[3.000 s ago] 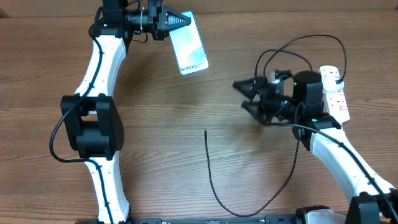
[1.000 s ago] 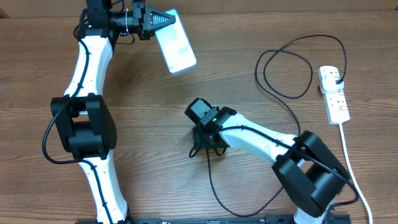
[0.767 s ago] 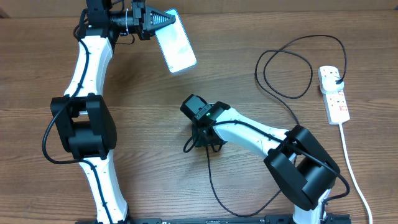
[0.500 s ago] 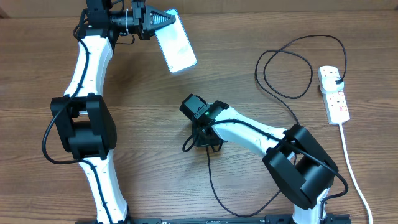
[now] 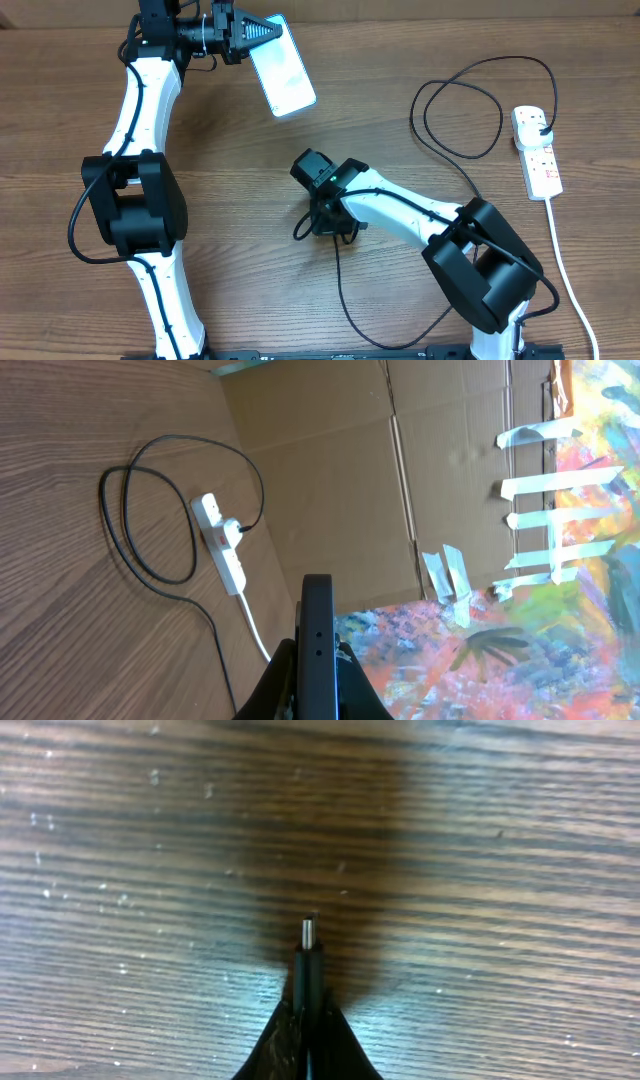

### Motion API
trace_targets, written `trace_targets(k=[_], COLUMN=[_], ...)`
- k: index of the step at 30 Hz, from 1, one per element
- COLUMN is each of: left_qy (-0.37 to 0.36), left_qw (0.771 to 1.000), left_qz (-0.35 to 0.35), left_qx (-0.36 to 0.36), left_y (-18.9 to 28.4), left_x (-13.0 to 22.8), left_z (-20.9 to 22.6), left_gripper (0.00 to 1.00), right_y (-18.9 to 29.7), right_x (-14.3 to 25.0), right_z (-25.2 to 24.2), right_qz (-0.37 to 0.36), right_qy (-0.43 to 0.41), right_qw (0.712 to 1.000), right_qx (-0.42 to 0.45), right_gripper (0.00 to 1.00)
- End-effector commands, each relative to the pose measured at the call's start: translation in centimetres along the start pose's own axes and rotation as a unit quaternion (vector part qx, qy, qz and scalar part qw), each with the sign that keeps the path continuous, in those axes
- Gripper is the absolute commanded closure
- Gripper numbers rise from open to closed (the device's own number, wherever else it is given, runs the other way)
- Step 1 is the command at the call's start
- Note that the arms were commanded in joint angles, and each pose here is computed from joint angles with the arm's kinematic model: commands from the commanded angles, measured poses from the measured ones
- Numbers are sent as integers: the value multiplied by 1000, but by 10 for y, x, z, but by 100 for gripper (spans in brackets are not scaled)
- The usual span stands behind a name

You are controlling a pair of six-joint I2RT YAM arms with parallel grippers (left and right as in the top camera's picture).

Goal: Plug charger to phone and switch on socket
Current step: 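Close the right gripper on the cable connector and lift it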

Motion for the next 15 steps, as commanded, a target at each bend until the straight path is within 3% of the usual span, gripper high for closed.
trace_targets(k=[1, 9, 15], left_qy=[-6, -6, 6], left_qw=[1000, 1000, 1000], left_qz=[9, 9, 11], left_qx=[9, 9, 10], left_y=[0, 0, 0], left_x=[1, 0, 1], left_z=[-9, -9, -9], left_gripper=[96, 96, 96], right_y=[5, 22, 62], right_x=[-16, -54, -85], right_z=[-5, -22, -11], right_qz=[12, 52, 28], right_qy=[-31, -88, -16], right_qw=[999, 973, 907], right_qx=[-36, -206, -420], right_gripper=[96, 96, 96])
Point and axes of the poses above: each gripper's point midway between its finger pads, its own y axis back along the fingers, its own z axis along the line the jaws close on, x = y × z, the point moved 4 cm from there along y, back along the fingers
